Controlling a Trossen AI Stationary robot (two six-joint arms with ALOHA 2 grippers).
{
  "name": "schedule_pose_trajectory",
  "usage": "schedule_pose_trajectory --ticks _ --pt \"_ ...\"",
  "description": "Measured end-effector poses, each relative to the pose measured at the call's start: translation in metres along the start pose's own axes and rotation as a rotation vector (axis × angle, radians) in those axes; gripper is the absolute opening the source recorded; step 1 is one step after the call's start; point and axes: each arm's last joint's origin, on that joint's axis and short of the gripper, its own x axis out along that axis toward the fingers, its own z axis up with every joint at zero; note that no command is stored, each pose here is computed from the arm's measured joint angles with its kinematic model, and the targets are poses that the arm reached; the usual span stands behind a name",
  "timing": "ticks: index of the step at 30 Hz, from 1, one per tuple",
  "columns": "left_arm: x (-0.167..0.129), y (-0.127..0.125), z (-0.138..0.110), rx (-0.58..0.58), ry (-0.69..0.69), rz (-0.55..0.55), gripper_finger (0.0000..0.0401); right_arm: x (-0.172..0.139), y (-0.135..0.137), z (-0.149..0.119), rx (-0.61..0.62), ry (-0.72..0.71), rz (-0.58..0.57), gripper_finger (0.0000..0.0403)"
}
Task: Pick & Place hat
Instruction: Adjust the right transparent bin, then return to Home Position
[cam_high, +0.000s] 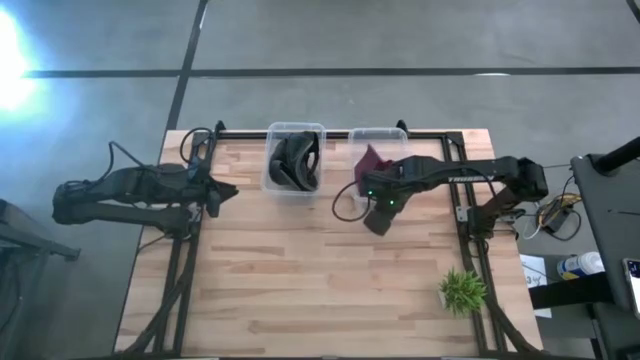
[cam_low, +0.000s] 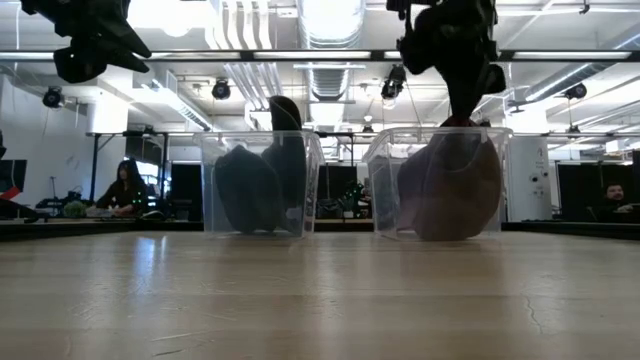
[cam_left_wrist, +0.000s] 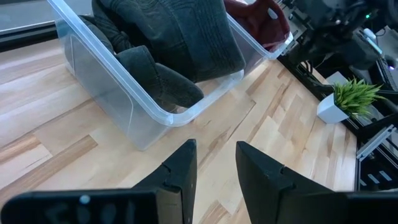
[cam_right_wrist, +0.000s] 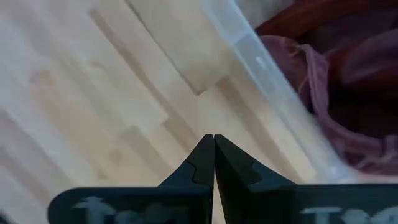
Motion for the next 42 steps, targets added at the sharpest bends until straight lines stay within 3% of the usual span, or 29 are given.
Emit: schedule_pose_trajectory --ticks 25,28,33,36,40,42 --pt "0.0 0.0 0.0 -0.024 -0.001 0.0 0.0106 0.006 -0.016 0.017 -0.087 -0.131 -0.119 0.0009" --pt "0.0 0.0 0.0 -0.024 -0.001 0.0 0.0106 0.004 -0.014 0.018 -0.1 -0.136 -0.096 0.0009" --pt "0.0 -0.001 0.001 -0.027 -0.006 -0.005 0.0106 -0.009 0.002 0.02 -0.157 -0.2 0.055 0.0009" --pt "0.004 -0.007 0.005 -0.035 -0.053 -0.068 0.0106 -0.023 0.012 0.015 -0.202 -0.269 0.122 0.0009" --pt "0.011 -0.023 0.012 0.072 -0.081 -0.315 0.0106 -0.049 0.015 -0.001 -0.207 -0.369 0.181 0.0008" --pt "0.009 -0.026 0.014 0.108 -0.077 -0.38 0.0106 -0.06 0.01 -0.017 -0.172 -0.413 0.165 0.0009"
